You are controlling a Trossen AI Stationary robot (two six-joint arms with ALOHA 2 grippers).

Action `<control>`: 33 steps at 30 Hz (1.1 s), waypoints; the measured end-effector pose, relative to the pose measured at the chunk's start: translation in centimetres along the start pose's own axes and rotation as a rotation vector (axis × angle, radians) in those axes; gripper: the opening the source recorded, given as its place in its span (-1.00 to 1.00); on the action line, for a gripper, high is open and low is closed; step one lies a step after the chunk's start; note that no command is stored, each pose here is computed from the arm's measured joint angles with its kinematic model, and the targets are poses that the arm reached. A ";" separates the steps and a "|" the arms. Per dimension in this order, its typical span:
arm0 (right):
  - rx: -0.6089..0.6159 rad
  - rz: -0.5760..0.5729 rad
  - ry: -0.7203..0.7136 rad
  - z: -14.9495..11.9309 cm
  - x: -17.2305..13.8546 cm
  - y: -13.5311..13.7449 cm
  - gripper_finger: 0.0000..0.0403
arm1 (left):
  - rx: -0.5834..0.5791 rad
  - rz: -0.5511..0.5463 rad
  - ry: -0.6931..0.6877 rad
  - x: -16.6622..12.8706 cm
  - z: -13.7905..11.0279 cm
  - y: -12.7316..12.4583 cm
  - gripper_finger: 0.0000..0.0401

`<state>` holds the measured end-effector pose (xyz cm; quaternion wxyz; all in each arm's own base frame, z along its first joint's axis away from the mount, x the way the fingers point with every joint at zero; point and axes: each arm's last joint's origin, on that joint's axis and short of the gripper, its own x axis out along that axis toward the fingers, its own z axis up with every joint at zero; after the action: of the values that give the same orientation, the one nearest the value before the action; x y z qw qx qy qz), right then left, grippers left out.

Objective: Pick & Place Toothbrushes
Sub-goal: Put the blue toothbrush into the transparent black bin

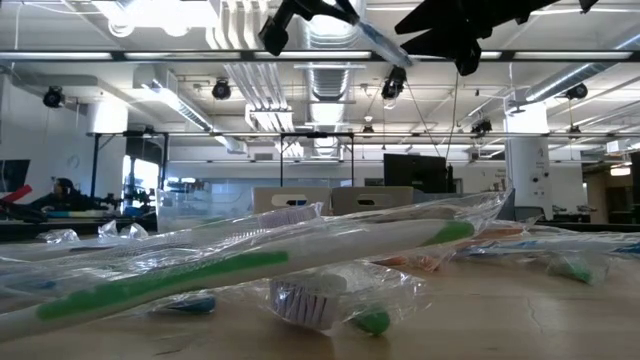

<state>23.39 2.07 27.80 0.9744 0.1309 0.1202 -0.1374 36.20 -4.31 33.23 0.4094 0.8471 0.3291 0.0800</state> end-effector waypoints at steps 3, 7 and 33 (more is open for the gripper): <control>0.005 0.001 0.000 0.0 0.0 0.0 -0.08 | 0.008 -0.002 0.005 0.3 0.0 -0.1 -0.97; 0.020 0.003 -0.002 0.0 0.0 0.0 -0.03 | 0.013 -0.002 -0.001 0.6 0.3 -0.3 -0.97; 0.019 0.027 -0.052 -0.1 1.5 0.5 -0.14 | 0.008 0.080 0.028 1.2 -0.1 0.4 -0.95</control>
<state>24.91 2.25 27.40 0.9778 0.1380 0.0918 -0.1286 37.28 -3.68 33.46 0.3976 0.8602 0.3010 0.1070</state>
